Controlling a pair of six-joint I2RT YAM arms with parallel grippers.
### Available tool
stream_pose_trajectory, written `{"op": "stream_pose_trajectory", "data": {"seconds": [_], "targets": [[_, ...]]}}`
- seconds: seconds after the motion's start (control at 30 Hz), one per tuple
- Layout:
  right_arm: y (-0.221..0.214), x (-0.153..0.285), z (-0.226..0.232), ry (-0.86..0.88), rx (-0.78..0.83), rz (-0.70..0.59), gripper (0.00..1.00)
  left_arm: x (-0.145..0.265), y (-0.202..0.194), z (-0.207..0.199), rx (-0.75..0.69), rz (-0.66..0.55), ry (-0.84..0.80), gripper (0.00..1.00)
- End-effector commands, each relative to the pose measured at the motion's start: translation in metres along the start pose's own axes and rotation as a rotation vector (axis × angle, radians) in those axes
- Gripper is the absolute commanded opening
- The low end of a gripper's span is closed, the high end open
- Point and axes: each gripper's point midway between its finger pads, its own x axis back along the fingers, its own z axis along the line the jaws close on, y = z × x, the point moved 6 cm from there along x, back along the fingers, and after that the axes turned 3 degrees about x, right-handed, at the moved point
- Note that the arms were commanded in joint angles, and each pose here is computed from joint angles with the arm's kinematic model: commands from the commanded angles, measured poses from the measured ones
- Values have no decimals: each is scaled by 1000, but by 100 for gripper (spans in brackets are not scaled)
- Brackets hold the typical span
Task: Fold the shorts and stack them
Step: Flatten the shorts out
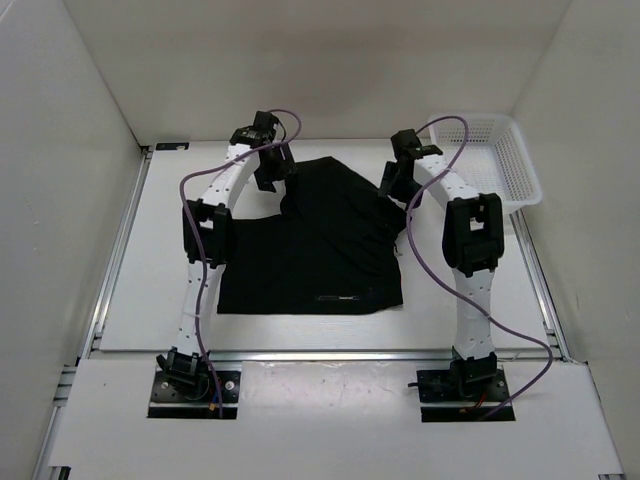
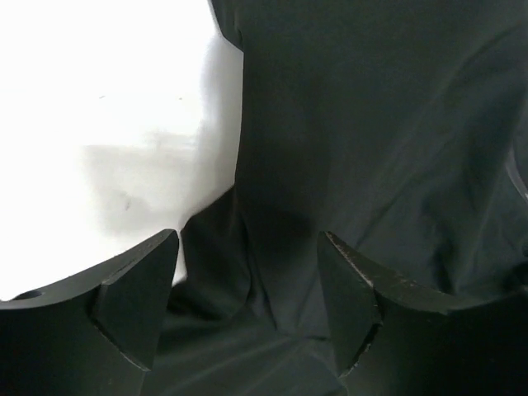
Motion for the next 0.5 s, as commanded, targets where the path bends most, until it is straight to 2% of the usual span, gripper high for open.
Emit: {"op": "stream_pose_trajectory", "data": {"seconds": [0.0,0.03,0.07,0.13,0.17,0.2,0.23,0.33,0.37,0.4,0.43,0.47], "targets": [[2,-6,3,-22,44,14,70,0,6,-12,4,-10,-80,78],[1,-6,4,-13,44,18,59,-8,6,-13,3,-5,-91,71],[1,-6,4,-12,44,18,53,-10,6,-13,3,-5,-91,65],[-1,-6,8,-9,52,19,34,-12,5,-14,12,2,-101,47],[1,1,7,-13,51,5,14,-12,6,-17,10,0,-121,36],[3,5,7,-9,50,-3,5,-11,6,-18,18,7,-130,10],[1,6,6,-11,50,0,0,-11,6,-18,18,7,-130,10],[2,25,5,9,58,-22,0,17,10,-18,27,-38,-105,10],[2,39,9,23,65,-45,0,17,2,-9,32,-20,-58,10],[-4,43,10,25,85,-39,0,49,9,-8,31,-92,-27,10],[-3,47,8,22,94,-55,0,60,9,2,42,-104,2,10],[-5,61,12,36,102,-75,0,57,-8,19,54,-49,47,10]]}}
